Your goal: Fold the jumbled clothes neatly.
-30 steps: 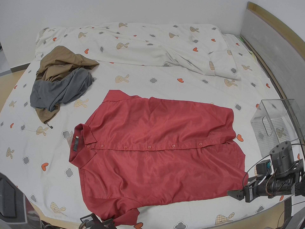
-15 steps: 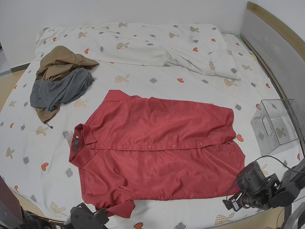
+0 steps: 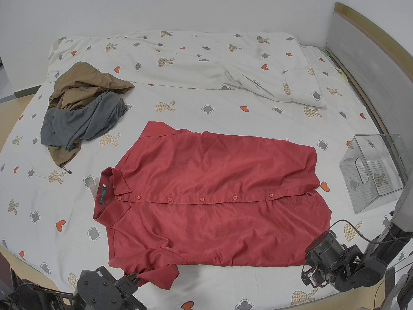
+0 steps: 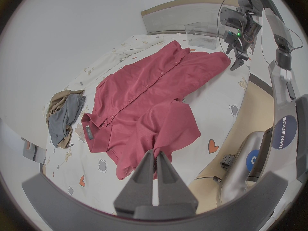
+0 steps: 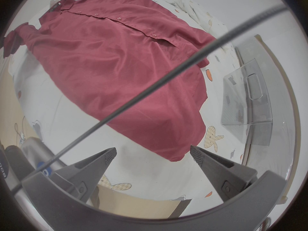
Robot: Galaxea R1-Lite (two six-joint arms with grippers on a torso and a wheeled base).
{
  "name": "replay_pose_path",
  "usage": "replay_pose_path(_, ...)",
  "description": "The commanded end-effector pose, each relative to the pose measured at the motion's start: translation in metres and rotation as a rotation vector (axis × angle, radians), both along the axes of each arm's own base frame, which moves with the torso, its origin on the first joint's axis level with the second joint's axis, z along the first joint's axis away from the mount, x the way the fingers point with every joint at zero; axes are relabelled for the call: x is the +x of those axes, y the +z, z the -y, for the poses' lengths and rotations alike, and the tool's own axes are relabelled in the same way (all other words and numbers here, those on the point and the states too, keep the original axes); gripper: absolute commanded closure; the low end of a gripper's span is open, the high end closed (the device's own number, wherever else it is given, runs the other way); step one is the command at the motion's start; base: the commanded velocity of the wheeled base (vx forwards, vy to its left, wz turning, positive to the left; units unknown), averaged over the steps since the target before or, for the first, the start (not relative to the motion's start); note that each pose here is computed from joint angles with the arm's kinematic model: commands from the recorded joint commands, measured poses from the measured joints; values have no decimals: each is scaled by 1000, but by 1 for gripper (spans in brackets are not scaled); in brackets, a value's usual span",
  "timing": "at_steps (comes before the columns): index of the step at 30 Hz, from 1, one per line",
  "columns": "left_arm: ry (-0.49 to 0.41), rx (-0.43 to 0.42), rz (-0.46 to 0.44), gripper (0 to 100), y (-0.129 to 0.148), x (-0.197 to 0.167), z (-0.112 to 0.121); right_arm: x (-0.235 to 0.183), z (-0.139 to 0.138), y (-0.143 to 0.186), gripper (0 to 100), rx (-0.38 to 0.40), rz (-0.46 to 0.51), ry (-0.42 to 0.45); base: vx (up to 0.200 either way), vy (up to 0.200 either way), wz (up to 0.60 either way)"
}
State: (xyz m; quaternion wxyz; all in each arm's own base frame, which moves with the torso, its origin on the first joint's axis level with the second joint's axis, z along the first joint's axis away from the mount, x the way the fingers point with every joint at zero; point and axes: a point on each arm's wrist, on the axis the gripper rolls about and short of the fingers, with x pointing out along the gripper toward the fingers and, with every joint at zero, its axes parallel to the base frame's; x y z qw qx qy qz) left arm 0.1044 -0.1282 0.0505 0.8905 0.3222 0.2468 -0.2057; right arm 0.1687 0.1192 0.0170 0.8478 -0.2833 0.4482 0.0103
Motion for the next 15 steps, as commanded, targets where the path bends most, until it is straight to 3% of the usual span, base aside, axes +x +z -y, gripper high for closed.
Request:
replay_pose_path(1,1,-4,3,100,1,-3,-4,1,0,-15,0,-55,-22,-11,0,0,0)
replay_pose_path(2,1,-9,6,100,2,-3,-4,3,-2,-30,0,-94,7,-26,0,0,0)
replay_pose_path(4,1,-9,6,100,2,-3,-5,2,-2,-36,0,-81,32,-27,0,0,0)
replay_pose_path(9,10,-13,9,100,3,-2,-6,-2,3,-35,0,-54,91,-16,0,0,0)
replay_pose_path(15,12,-14,10,100,3,-2,-6,-6,8,-36,0,-92,111,-39,0,0,0)
